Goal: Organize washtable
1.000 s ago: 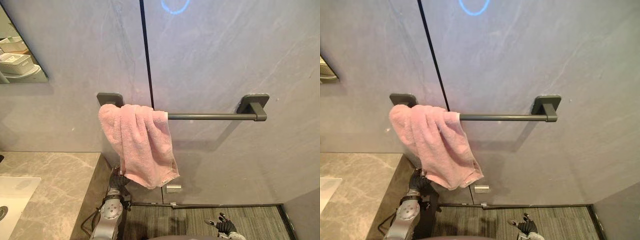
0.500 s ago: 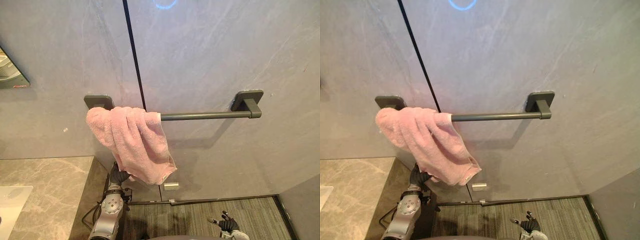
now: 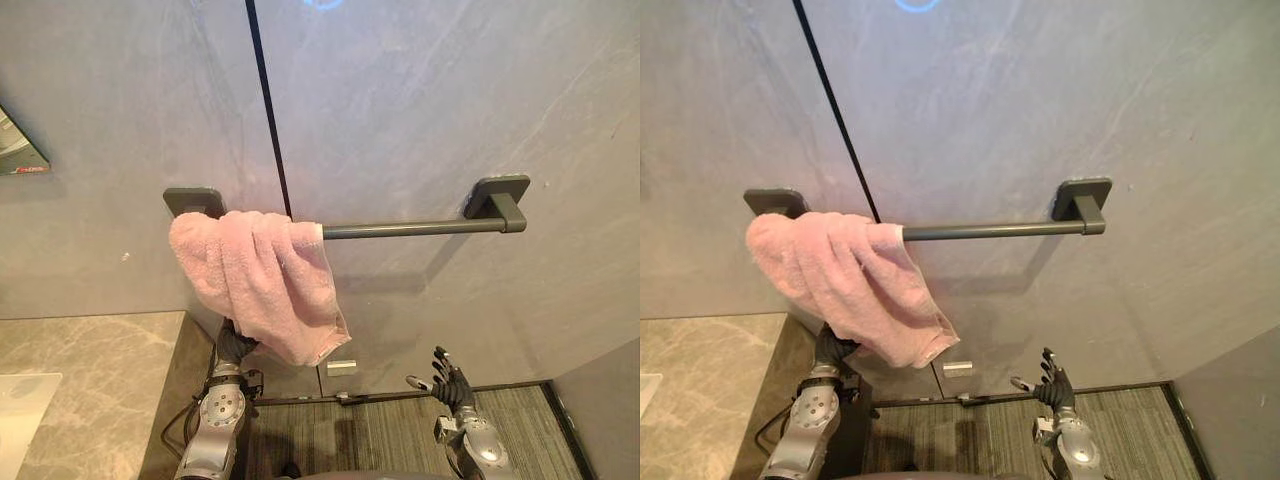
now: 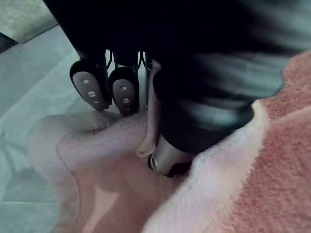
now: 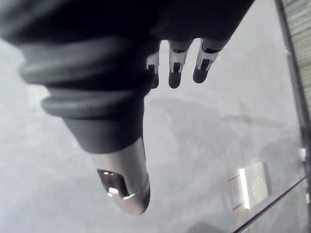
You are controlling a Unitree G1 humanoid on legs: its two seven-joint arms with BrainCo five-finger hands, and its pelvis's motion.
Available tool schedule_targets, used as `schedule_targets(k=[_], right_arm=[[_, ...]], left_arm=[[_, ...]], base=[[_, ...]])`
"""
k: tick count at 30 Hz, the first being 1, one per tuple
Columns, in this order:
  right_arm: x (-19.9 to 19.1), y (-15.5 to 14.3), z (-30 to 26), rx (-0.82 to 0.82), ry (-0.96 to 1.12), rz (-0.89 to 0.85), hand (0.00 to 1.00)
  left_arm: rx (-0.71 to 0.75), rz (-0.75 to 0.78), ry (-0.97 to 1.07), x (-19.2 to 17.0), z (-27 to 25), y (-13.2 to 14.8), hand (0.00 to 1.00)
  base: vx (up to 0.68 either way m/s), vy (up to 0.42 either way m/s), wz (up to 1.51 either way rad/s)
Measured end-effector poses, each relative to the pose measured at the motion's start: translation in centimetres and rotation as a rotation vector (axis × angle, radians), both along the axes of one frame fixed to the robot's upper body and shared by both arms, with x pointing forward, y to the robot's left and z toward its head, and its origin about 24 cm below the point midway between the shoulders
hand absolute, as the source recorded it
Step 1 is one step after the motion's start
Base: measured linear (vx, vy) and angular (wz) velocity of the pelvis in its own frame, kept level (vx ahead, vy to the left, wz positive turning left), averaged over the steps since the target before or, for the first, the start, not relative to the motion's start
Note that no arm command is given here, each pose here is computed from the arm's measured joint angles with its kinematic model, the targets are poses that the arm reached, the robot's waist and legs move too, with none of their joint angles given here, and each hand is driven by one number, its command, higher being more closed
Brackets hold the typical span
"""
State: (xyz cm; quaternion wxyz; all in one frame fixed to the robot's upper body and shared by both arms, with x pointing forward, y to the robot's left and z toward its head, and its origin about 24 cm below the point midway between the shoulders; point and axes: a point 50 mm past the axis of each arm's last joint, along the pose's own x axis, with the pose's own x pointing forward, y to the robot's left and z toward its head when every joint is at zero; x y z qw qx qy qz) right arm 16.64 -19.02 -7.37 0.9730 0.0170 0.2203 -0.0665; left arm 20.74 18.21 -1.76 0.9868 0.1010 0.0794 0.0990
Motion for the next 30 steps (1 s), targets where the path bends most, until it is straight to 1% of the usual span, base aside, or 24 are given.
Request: schedule_targets(k=[4, 8, 13, 18, 22, 30], right_arm=[[0.6, 0.8, 1.5, -0.001, -0.081, 0.050, 0.00], [1.3, 2.1, 3.8, 0.013, -0.197, 0.130, 0.00], [2.2, 3.4, 6.7, 0.030, -0.335, 0.207, 0.00], [2.3, 3.9, 7.7, 0.038, -0.376, 0.250, 0.00], [2.5, 4.5, 9.0, 0.055, -0.439, 0.283, 0.00], [2.6, 6.0, 9.3, 0.094, -0.456, 0.353, 0.00]], left_arm=[[-0.005, -0.024, -0.007, -0.1, 0.2, -0.4, 1.00], [-0.019, -0.064, -0.037, 0.0, 0.8, -1.5, 1.00], [-0.032, -0.065, -0.055, 0.1, 1.2, -1.8, 1.00], [-0.038, -0.064, -0.063, 0.2, 1.3, -2.0, 1.00], [-0.057, -0.072, -0.076, 0.2, 1.6, -2.6, 1.00], [-0.083, -0.098, -0.091, 0.3, 1.7, -3.7, 1.00]], base=[[-0.01, -0.004, -0.01], [-0.04, -0.014, -0.03], [-0.02, -0.009, -0.01], [0.00, 0.000, 0.00], [0.00, 0.000, 0.00], [0.00, 0.000, 0.00]])
